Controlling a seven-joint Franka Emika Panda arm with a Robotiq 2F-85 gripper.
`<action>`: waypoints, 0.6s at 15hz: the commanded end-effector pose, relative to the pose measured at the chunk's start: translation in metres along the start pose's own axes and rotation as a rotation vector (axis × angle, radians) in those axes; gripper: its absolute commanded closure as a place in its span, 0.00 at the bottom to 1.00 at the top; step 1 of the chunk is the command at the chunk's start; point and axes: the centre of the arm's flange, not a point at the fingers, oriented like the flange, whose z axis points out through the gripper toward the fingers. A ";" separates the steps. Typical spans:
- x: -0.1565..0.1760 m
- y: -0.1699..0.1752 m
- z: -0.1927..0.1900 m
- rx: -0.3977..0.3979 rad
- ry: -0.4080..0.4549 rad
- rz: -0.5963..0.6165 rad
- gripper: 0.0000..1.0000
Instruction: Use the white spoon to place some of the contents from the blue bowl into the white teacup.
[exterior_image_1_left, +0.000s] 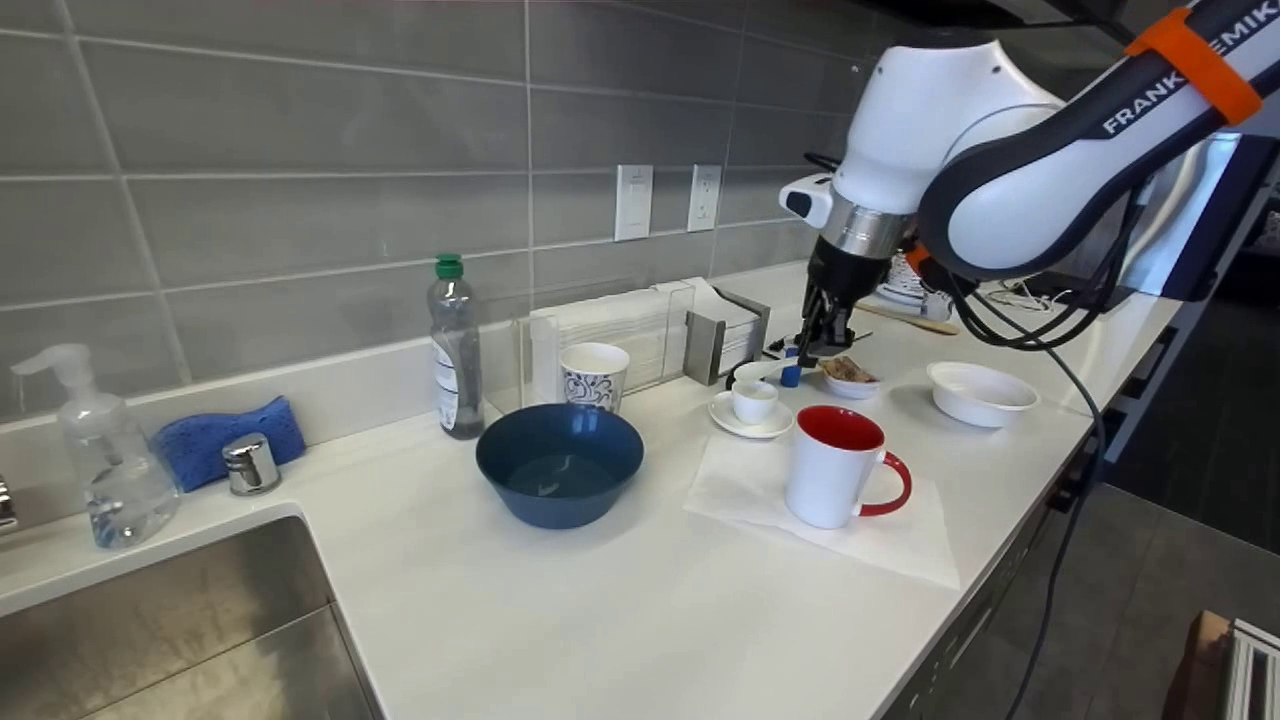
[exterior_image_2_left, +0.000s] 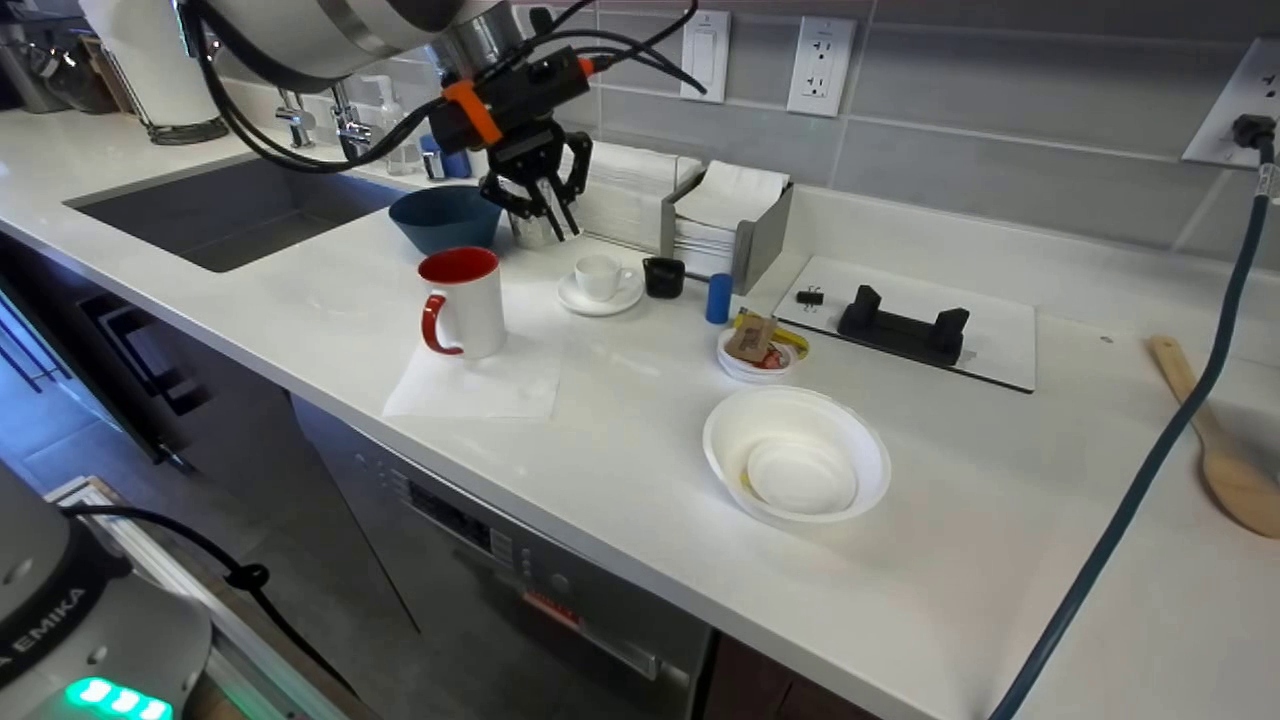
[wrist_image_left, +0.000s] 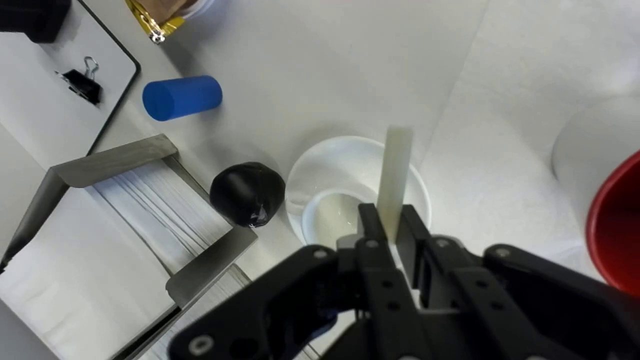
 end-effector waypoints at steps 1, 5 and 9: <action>-0.066 -0.001 -0.014 0.052 0.185 0.067 0.97; -0.055 -0.001 0.006 0.027 0.141 0.082 0.87; -0.044 -0.005 0.006 0.034 0.144 0.040 0.97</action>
